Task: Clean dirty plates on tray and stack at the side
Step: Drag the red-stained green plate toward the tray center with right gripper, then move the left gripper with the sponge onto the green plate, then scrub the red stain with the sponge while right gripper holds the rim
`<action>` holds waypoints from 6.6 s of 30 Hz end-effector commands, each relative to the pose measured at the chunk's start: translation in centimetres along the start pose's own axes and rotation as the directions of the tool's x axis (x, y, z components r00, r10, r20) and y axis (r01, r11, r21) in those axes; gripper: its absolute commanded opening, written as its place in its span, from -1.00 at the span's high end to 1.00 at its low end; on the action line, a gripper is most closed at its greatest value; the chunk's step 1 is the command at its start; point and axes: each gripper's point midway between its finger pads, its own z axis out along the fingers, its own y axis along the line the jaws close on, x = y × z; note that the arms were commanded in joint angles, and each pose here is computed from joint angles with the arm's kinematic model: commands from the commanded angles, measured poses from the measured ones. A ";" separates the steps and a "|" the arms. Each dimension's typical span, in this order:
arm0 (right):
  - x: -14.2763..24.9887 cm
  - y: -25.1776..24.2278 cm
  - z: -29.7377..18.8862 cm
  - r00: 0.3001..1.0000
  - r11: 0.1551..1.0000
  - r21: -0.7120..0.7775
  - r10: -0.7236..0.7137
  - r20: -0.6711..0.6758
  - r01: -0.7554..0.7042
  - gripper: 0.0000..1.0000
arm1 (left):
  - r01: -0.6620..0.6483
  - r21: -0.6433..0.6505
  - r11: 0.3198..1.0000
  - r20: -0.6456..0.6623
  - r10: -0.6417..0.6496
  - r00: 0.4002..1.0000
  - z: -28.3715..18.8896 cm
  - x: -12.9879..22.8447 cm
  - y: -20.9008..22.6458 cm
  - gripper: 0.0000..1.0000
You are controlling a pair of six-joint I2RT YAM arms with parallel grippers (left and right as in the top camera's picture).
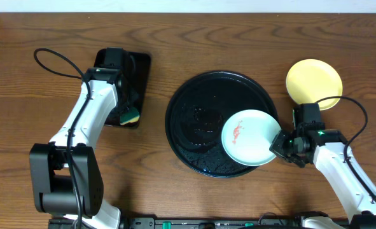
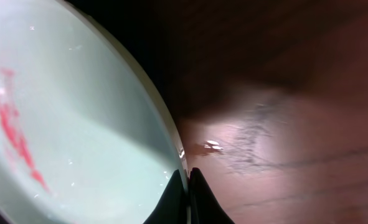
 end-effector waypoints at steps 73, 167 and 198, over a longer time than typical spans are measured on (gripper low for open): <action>-1.5 10.8 6.0 0.832 0.824 -0.139 -0.555 0.002 0.550 0.98 | -0.441 0.651 0.618 0.073 0.526 0.847 -13.3 12.2 -12.9 0.85; -1.4 10.7 6.0 0.832 0.825 -0.136 -0.554 -0.005 0.548 0.98 | -0.370 0.223 0.902 -0.028 0.386 0.922 2.4 21.8 -16.0 0.85; -1.5 10.5 6.1 0.833 0.826 -0.125 -0.554 -0.003 0.549 0.97 | -0.315 0.054 0.948 0.258 0.291 0.921 -3.3 14.6 -12.2 0.85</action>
